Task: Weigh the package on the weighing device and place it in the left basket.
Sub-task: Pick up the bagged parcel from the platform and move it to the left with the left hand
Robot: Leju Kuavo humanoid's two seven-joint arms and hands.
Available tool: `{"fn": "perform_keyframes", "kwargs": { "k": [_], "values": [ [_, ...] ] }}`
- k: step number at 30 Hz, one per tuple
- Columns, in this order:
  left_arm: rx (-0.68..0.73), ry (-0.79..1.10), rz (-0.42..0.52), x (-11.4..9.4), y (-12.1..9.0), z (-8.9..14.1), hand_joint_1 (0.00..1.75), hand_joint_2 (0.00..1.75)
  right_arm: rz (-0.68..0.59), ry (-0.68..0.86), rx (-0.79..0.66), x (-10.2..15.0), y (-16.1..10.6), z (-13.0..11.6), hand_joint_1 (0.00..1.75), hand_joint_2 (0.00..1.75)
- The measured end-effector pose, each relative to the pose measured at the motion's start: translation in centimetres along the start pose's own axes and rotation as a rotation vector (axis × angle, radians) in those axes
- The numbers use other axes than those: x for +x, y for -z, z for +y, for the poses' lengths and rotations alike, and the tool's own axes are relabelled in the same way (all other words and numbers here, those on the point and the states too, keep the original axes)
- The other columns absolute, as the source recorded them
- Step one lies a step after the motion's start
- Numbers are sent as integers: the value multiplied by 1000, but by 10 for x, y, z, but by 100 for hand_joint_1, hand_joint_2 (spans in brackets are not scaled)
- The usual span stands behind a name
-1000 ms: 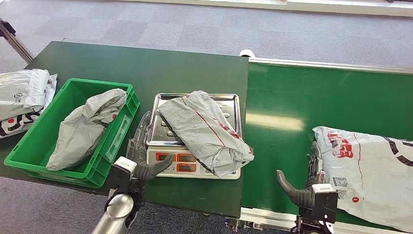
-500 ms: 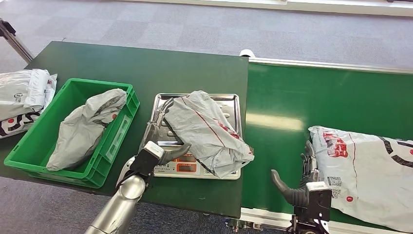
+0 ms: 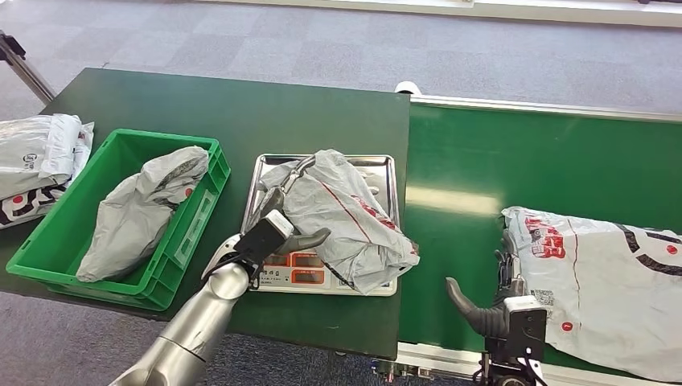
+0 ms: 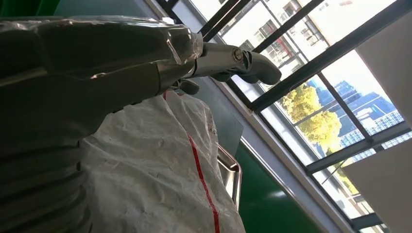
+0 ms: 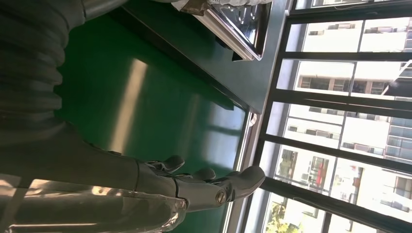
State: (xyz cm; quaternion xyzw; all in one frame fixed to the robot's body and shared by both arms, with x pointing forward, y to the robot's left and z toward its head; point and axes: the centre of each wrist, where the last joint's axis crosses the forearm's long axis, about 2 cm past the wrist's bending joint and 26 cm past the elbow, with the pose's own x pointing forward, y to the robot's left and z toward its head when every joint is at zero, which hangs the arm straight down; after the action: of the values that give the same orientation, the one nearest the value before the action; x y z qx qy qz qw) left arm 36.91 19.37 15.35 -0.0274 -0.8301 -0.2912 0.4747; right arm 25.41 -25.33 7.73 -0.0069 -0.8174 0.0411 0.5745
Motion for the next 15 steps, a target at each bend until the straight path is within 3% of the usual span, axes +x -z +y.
{"fn": "perform_keyframes", "kwargs": {
  "k": [7, 15],
  "values": [
    [-112, 48, 62, -10, 11, 10, 0, 175, -2, 1, 3, -1, 5, 0, 0, 175],
    [-347, 63, 192, -28, 16, 11, 0, 175, 9, 7, 5, -4, 6, -1, 0, 175]
  ]
}}
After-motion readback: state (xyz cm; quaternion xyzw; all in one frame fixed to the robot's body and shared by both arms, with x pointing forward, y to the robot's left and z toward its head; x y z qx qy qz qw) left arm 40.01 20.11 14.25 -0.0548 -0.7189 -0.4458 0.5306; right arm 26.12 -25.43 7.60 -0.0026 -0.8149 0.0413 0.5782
